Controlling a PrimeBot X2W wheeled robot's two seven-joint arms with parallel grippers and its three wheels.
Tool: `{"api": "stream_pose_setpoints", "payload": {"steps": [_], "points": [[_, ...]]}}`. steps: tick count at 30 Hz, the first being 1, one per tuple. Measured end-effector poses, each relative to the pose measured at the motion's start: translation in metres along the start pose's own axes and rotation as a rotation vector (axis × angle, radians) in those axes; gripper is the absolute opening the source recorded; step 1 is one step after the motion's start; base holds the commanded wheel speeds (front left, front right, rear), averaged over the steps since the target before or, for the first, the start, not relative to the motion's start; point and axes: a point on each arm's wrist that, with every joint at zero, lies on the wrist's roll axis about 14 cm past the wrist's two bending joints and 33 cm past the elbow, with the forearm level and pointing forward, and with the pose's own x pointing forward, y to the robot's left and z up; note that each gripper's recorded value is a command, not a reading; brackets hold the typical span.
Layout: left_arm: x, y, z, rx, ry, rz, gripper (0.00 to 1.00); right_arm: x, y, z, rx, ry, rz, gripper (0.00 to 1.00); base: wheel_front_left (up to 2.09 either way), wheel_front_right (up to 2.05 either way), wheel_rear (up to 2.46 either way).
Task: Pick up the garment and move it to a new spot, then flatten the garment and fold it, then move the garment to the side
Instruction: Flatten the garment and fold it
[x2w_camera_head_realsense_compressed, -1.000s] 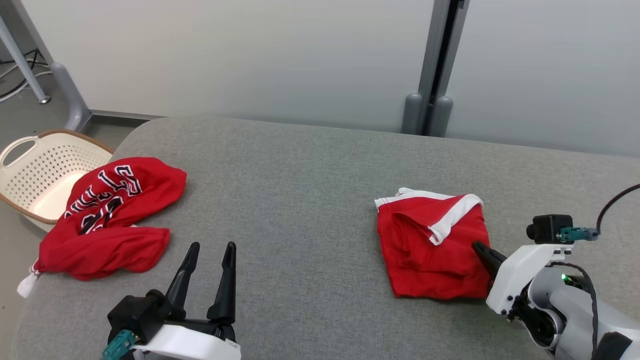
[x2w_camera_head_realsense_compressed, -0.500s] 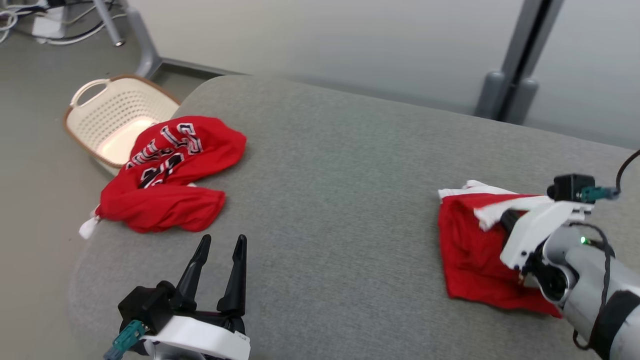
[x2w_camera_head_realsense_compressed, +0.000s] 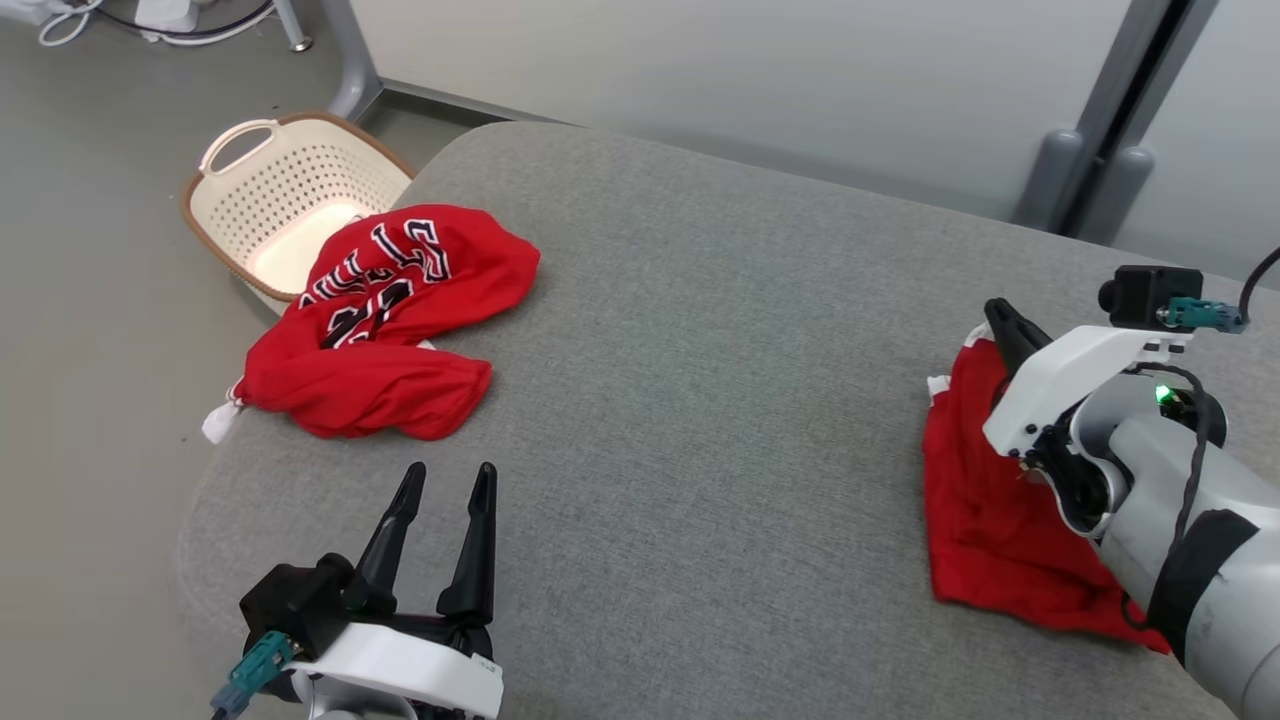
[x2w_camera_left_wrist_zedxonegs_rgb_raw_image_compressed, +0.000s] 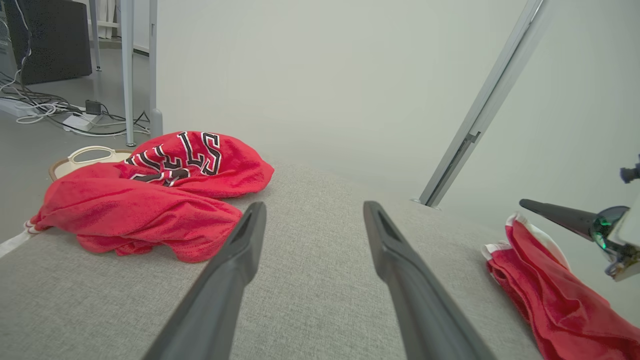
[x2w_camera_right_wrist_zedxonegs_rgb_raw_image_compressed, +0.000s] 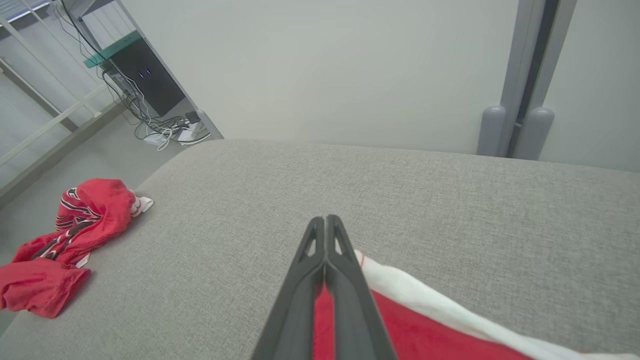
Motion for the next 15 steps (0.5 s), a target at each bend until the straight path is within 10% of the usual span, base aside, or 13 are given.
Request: {"api": "stream_pose_setpoints", "payload": {"steps": [10,12,13,15], "points": [[0.008,-0.017,0.001,0.004,-0.008,-0.070,1.00,-0.030,0.008,0.037,-0.061,-0.153,0.034,0.00,0.00,0.00,0.00],[0.009,-0.020,0.002,0.009,-0.010,-0.088,1.00,-0.042,0.003,0.051,-0.077,-0.194,0.026,0.45,0.00,0.00,0.00],[0.010,-0.022,0.004,0.013,-0.016,-0.098,1.00,-0.049,0.001,0.062,-0.082,-0.227,0.023,1.00,0.00,0.00,0.00],[0.014,-0.027,0.009,0.019,-0.031,-0.122,1.00,-0.065,-0.002,0.084,-0.095,-0.296,0.018,1.00,0.00,0.00,0.00]]}}
